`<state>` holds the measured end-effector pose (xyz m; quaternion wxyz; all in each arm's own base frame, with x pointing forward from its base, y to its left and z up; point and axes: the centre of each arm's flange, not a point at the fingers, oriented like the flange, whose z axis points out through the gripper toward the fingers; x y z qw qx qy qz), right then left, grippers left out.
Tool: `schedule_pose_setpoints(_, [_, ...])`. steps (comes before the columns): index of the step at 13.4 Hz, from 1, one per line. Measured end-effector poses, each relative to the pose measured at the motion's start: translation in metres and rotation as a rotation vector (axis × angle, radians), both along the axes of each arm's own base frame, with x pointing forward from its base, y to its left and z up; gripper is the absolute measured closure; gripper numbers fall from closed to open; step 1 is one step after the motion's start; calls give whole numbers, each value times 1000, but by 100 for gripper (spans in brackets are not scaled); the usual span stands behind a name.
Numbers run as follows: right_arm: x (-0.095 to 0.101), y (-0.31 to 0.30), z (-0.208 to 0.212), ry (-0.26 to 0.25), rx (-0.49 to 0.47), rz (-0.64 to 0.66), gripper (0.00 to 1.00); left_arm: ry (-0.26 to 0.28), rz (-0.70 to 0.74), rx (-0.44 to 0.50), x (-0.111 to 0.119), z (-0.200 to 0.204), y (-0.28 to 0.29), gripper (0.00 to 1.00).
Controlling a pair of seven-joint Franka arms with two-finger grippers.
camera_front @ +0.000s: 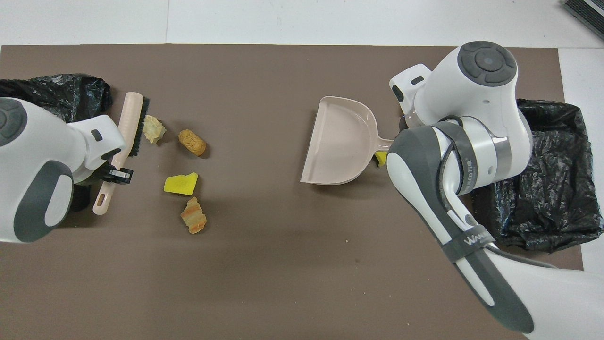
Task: Sweep and dump trash in bin
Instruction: 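Move the brush toward the debris while the right gripper positions the dustpan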
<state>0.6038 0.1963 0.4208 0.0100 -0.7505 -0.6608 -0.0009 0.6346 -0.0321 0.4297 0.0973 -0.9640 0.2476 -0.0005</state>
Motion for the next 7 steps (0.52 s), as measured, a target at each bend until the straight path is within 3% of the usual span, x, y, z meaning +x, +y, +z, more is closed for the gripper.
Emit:
schedule_pose_setpoints(4, [-27, 26, -17, -18, 5, 101, 69, -13, -134, 31, 26, -25, 26, 74])
schedule_pose_setpoints(7, [-35, 39, -29, -28, 8, 141, 69, 22, -298, 38, 28, -37, 24, 74])
